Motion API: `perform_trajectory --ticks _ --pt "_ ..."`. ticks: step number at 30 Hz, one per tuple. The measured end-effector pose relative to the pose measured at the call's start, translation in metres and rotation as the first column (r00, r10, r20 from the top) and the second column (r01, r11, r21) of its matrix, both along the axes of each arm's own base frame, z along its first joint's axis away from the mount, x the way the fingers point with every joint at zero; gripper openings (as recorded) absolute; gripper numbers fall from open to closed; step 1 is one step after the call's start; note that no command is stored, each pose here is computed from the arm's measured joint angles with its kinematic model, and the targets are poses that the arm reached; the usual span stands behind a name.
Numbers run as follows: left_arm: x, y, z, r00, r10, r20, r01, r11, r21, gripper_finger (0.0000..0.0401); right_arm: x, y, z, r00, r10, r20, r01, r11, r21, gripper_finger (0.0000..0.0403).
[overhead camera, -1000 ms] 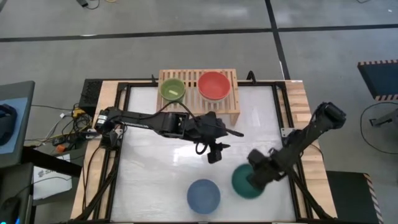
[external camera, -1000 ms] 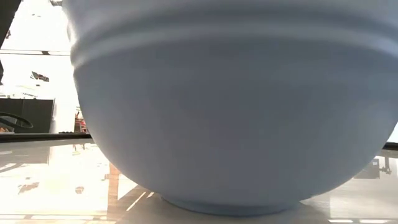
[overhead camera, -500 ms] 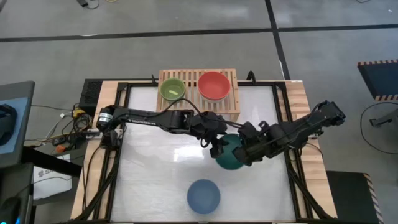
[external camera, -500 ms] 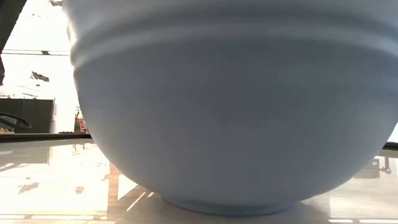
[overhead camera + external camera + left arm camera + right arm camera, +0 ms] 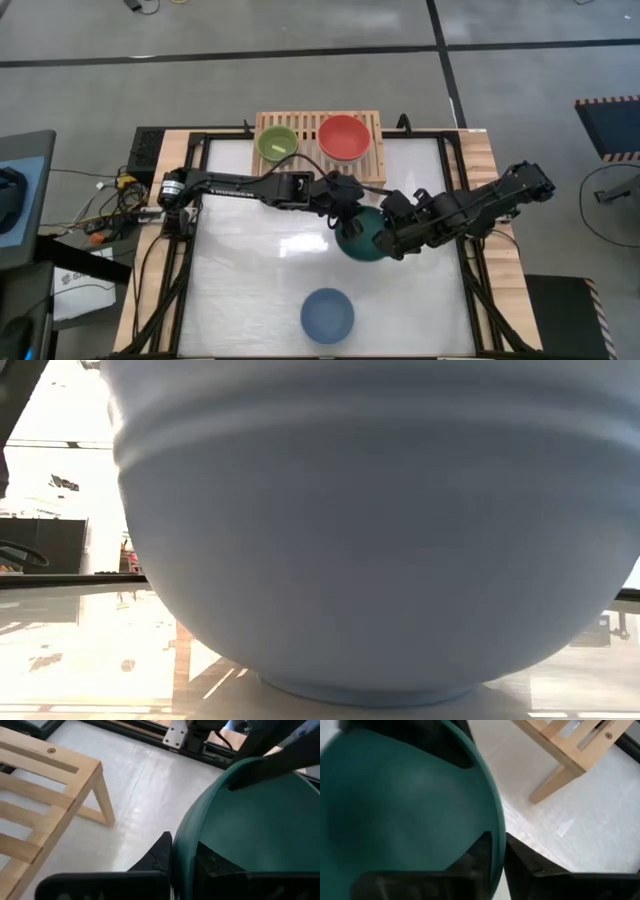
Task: Place and stack bowls onto a shelf
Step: Stack the green bowl on top of the orange bowl
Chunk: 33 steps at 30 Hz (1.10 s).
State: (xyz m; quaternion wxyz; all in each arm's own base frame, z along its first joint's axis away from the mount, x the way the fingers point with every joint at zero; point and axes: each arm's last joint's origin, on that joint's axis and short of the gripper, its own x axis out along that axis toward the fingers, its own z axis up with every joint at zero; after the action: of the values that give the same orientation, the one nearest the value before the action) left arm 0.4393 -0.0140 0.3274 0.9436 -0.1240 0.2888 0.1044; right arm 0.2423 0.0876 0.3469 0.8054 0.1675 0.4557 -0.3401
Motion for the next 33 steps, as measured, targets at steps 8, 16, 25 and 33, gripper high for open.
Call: perform_trajectory --ticks 8,16,25,33 --pt "-0.002 0.023 0.019 1.000 -0.013 0.021 0.013 1.000 0.001 0.0002 -0.007 -0.004 0.035 0.999 0.002 0.053 -0.002 1.000 -0.002 0.0180" --pt "-0.018 0.078 0.068 0.993 0.105 0.057 -0.110 0.989 0.097 0.0001 -0.029 -0.020 0.069 0.983 -0.053 0.174 0.056 0.998 -0.010 0.0259" --pt "-0.055 0.162 0.105 0.943 0.315 0.110 -0.328 0.937 0.125 0.0000 -0.040 -0.029 0.078 0.972 -0.077 0.221 0.079 0.997 0.002 0.0260" --pt "-0.066 0.198 0.088 0.923 0.381 0.048 -0.384 0.917 0.109 0.0004 -0.024 -0.032 0.063 0.978 -0.100 0.184 0.105 0.994 -0.017 0.0260"
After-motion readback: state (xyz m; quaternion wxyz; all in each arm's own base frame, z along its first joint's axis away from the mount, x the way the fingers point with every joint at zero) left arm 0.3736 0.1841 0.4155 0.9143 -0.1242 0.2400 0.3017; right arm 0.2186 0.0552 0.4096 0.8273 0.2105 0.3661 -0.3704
